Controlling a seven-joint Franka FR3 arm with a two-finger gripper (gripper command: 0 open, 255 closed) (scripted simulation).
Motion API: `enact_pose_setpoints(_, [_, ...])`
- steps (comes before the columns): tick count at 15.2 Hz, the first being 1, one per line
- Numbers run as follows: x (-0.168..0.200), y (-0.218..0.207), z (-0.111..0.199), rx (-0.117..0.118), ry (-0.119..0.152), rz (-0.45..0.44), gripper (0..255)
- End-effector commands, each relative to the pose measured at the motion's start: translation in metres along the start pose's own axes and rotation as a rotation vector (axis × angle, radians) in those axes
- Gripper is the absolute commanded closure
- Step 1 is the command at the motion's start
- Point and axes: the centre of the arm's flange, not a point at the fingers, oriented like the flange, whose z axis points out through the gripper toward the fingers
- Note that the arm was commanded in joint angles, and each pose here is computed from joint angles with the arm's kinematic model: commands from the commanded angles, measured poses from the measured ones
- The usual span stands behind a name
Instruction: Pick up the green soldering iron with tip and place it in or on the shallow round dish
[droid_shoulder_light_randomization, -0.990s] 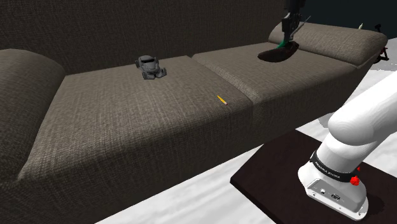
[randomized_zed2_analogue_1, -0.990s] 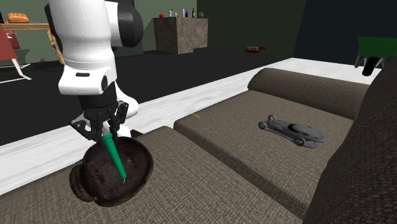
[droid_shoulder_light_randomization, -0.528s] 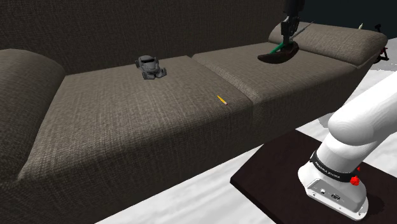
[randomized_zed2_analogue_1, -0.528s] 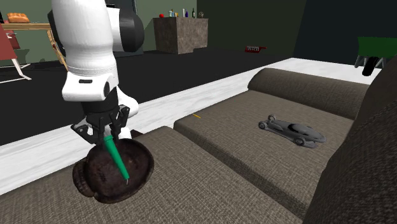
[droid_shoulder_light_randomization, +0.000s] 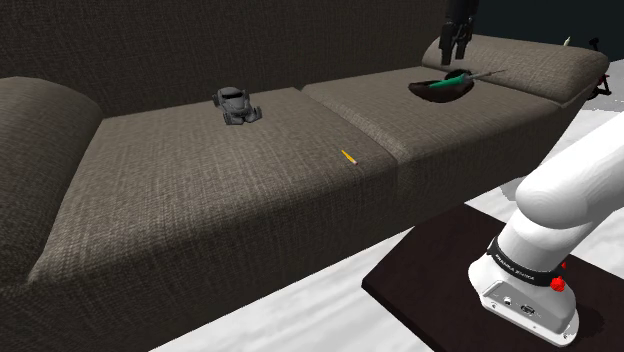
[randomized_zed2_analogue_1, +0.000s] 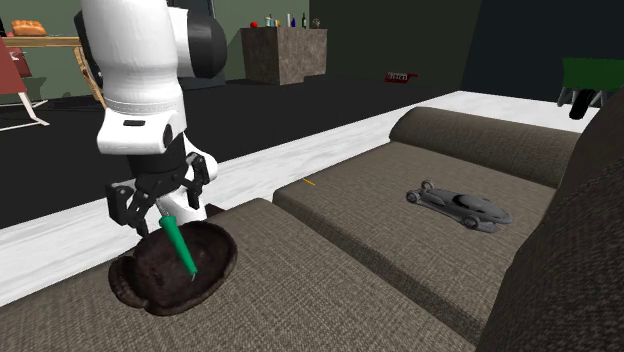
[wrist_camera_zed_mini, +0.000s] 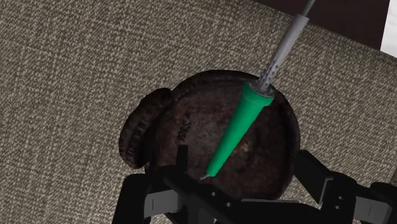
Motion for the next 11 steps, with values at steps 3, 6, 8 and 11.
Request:
enact_pose_setpoints(3, [0.001,0.001,-0.044,0.000,0.000,0.000,0])
enact_pose_setpoints(6, [0.001,0.001,-0.044,0.000,0.000,0.000,0])
enact_pose_setpoints(8, [0.001,0.001,-0.044,0.000,0.000,0.000,0])
enact_pose_setpoints(11, [0.001,0.001,-0.044,0.000,0.000,0.000,0])
